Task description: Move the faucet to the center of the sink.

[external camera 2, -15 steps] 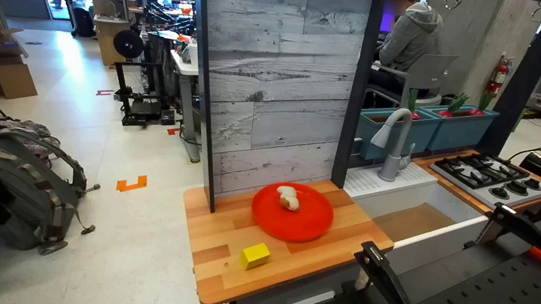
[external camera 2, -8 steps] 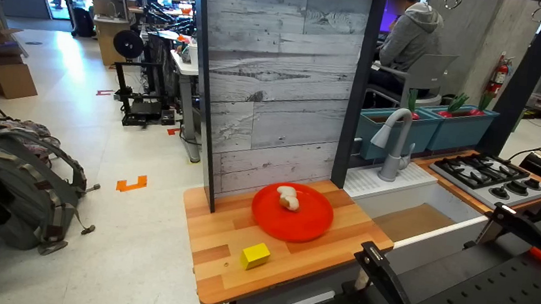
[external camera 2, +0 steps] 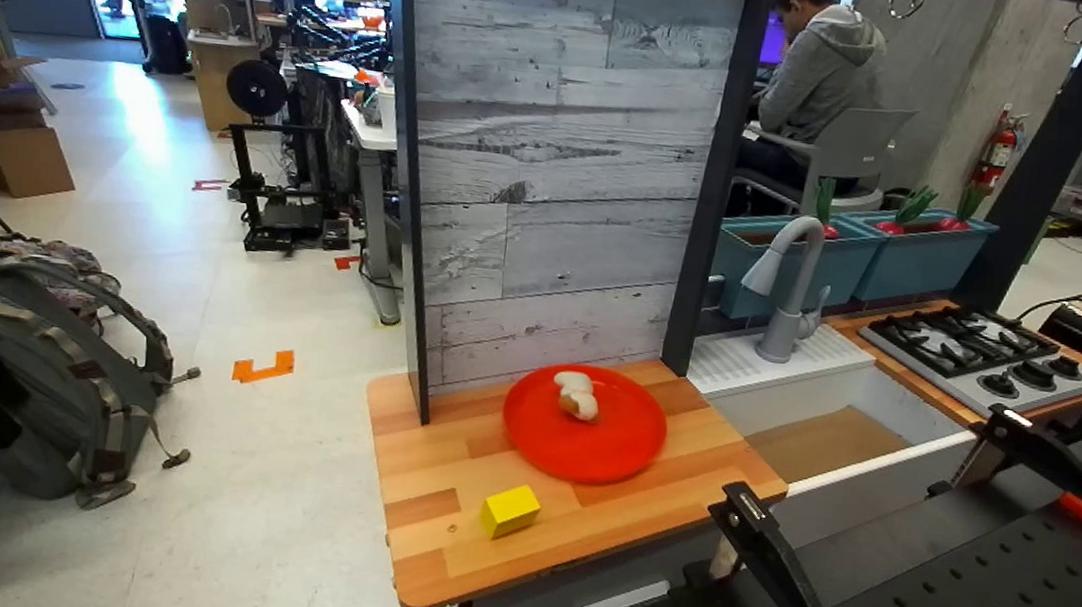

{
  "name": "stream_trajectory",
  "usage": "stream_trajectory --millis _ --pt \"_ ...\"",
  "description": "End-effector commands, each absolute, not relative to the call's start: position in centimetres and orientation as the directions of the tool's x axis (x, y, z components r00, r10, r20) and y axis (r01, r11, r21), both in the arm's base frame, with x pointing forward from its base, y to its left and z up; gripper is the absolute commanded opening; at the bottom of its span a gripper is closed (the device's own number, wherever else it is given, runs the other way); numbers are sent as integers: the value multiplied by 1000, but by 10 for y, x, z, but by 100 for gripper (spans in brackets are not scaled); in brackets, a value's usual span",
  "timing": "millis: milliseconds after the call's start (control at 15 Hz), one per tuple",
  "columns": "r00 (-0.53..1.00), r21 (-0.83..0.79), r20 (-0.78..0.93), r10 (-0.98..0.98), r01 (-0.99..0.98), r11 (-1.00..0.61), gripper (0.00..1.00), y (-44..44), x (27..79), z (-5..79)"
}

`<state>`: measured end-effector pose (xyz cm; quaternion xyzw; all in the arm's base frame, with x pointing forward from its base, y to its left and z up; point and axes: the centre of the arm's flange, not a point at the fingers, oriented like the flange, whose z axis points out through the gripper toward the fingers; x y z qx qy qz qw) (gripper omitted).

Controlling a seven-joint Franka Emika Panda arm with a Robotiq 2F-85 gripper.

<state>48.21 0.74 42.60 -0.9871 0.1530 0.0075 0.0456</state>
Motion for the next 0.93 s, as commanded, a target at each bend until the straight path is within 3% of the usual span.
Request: stream_trajectory --millis 0,867 --pt "907 -171 -2 -420 -414 -894 100 -25 528 389" --pt "638 -295 -123 -760 -755 -585 100 -172 580 286"
